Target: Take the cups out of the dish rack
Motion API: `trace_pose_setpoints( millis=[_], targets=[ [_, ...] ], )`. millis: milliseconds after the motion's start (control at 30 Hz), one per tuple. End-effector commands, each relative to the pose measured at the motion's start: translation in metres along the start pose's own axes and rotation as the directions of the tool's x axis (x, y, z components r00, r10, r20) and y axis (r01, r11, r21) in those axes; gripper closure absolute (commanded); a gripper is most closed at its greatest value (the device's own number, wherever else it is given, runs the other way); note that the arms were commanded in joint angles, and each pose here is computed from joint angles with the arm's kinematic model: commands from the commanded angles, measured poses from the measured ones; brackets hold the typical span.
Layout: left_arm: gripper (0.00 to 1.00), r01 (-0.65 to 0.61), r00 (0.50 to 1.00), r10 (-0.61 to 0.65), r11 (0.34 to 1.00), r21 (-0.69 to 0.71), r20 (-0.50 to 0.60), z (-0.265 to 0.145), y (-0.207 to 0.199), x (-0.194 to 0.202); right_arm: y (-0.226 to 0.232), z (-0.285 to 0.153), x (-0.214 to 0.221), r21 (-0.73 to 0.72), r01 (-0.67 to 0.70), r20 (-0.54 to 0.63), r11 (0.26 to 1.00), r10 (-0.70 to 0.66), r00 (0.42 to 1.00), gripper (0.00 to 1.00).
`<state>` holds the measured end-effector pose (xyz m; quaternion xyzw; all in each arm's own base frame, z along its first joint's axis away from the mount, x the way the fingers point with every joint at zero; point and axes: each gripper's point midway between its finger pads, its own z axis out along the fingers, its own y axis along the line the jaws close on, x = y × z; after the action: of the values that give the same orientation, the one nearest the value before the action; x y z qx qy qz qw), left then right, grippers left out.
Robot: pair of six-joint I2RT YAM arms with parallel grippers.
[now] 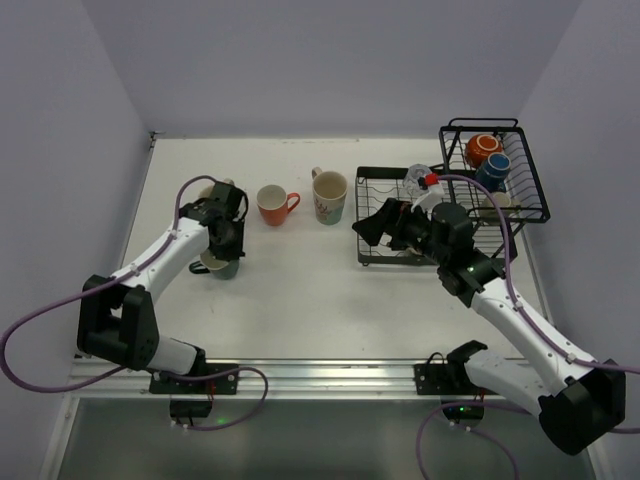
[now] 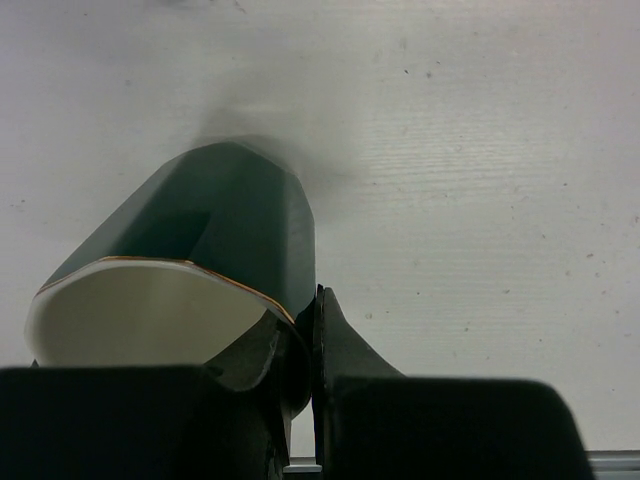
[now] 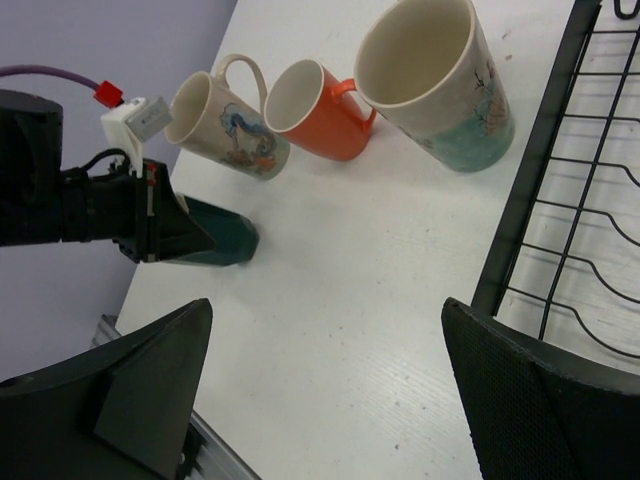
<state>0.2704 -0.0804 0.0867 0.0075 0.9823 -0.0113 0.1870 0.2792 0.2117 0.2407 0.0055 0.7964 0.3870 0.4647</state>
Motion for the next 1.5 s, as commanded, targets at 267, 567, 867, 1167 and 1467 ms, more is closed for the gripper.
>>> trace_pose_setpoints(
  millis=[267,567,867,1167,1467],
  targets=[
    [0.5,-0.04,0.998,0.047,0.991,-0.124,0.052,-0.012,0.027,-0.033,0.002,0.005,-0.002,0.008,0.049,-0.03,0.999,-0.049,0.998,0.01],
    [0.22,0.006,0.978,0.02,0.992,-0.124,0.208,-0.053,0.03,-0.054,0.001,0.008,-0.001,0.028,0.081,-0.039,0.996,-0.079,0.996,0.01],
    [0.15,-0.131,0.737,-0.074,0.959,0.249,0.672,-0.177,-0.039,-0.093,-0.003,0.0,-0.04,0.168,0.161,0.038,0.973,-0.169,0.985,0.08],
    [0.14,-0.403,0.619,-0.128,0.795,0.454,0.775,-0.217,-0.095,-0.049,-0.088,0.03,-0.079,0.671,0.242,-0.027,0.701,-0.303,0.953,0.01],
    [0.13,-0.548,0.499,-0.154,0.706,0.448,0.853,-0.251,-0.095,-0.013,-0.12,0.069,-0.111,0.857,0.059,0.118,0.511,-0.306,0.945,0.01]
  ],
)
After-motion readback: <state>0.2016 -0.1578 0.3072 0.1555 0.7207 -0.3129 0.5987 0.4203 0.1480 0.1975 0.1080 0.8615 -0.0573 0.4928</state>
